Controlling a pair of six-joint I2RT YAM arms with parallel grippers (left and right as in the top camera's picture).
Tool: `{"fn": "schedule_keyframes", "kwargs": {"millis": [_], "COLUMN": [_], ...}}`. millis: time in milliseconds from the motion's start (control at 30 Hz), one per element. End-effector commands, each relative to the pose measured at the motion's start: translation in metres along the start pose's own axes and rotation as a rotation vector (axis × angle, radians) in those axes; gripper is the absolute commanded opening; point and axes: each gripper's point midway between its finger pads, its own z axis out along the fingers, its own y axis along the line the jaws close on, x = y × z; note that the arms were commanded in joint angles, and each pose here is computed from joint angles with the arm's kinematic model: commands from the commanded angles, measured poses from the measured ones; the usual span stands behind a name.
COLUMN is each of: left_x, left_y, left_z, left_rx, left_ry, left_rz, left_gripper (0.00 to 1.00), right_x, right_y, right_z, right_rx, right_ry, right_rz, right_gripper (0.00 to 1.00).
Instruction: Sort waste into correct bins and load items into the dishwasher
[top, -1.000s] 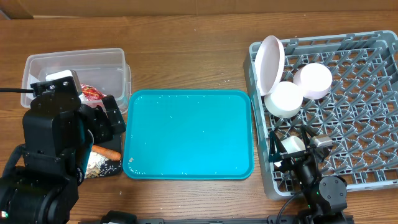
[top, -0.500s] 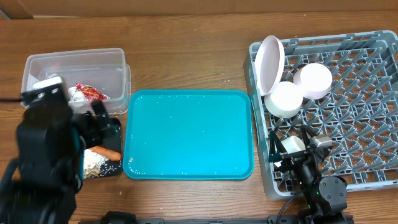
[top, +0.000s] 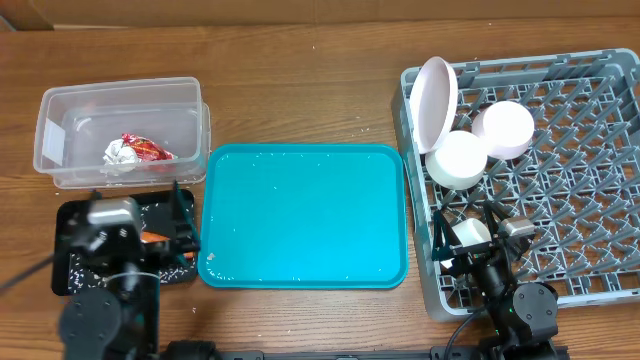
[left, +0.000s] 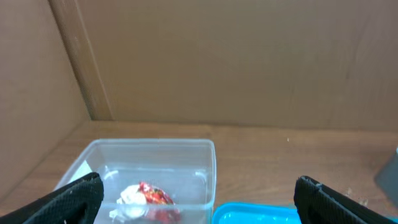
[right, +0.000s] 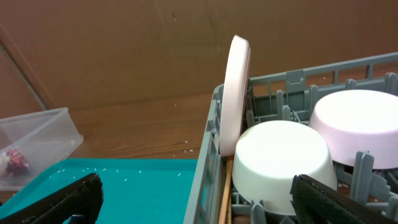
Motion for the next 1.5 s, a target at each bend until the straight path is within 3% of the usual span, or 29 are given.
{"fn": "schedule_keyframes", "kwargs": {"millis": [0,300,600,800,1467], "left_x": [0.038,0.128,0.183,0.176,0.176], "left_y": [-0.005,-0.004,-0.007,-0.007,-0.007], "left_z": [0.001,0.014,0.037,0.042,0.042], "left_rx": [0.034,0.02,0.018,0.015,0.015], "left_ry": [-0.002,0.01,0.065,-0.004,-0.003], "left_rz": [0.058,0.058,0.037,0.03,0.03], "left_gripper": [1.0,1.0,1.0,1.0,1.0], "right_x": [-0.001,-0.001,-0.001,-0.001,-0.001], "right_y": [0.0,0.0,0.0,0.0,0.0], "right_z": [0.0,0.0,0.0,0.0,0.0], "right_rx": [-0.002,-0.002,-0.002,-0.002,-0.002], "right_ry": [-0.011,-0.011,-0.011,-0.011,-0.011], "right_rz": [0.006,0.006,0.006,0.006,0.006], "right_gripper": [1.0,1.0,1.0,1.0,1.0]}}
